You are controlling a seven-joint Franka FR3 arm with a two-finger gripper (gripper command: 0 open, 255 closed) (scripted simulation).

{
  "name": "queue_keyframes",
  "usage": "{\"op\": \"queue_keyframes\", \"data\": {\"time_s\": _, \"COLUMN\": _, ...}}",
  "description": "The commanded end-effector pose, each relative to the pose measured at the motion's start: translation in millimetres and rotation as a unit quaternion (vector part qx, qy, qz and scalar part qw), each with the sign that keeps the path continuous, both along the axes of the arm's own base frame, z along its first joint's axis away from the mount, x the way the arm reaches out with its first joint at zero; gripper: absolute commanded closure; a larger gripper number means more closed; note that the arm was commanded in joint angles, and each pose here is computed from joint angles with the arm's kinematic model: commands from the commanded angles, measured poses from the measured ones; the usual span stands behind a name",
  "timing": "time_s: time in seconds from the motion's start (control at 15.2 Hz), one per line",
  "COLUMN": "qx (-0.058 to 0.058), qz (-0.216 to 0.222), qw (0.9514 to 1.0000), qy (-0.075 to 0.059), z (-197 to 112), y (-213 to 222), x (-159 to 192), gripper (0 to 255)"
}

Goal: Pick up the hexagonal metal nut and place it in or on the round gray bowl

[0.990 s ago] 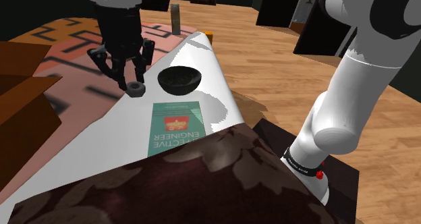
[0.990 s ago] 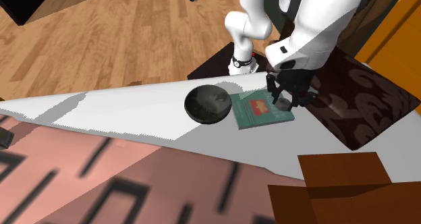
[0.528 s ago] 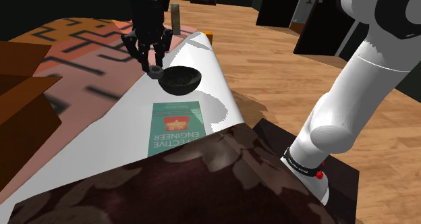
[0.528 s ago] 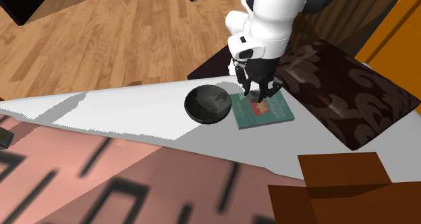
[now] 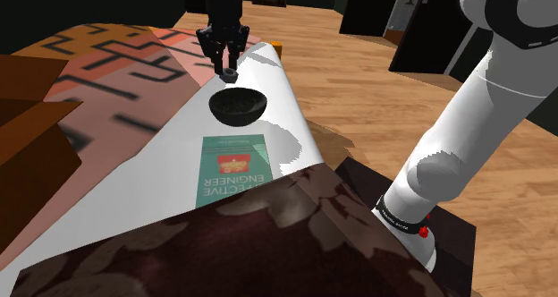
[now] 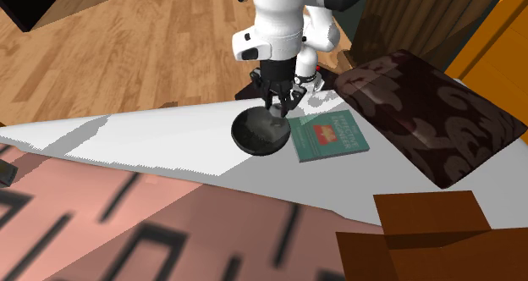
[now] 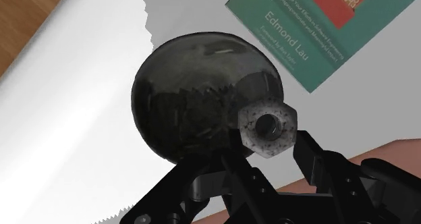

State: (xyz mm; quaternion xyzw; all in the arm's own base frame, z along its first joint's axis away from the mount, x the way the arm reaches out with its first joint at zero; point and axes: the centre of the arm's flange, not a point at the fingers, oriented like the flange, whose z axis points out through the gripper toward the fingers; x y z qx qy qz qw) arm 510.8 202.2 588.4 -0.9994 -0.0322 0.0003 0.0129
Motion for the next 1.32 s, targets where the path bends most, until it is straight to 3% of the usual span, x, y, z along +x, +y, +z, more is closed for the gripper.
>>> {"op": "queue_keyframes", "data": {"time_s": 0.0, "qx": 0.000, "qz": 0.001, "qw": 1.0000, "qy": 0.000, "z": 1.9, "y": -24.8, "x": 9.3, "gripper": 255}}
{"op": "queue_keyframes", "data": {"time_s": 0.13, "qx": 0.000, "qz": 0.001, "qw": 1.0000, "qy": 0.000, "z": 3.2, "y": -46.3, "x": 17.9, "gripper": 255}}
{"op": "queue_keyframes", "data": {"time_s": 1.25, "qx": 0.000, "qz": 0.001, "qw": 1.0000, "qy": 0.000, "z": -81.7, "y": -46.3, "x": 17.9, "gripper": 255}}
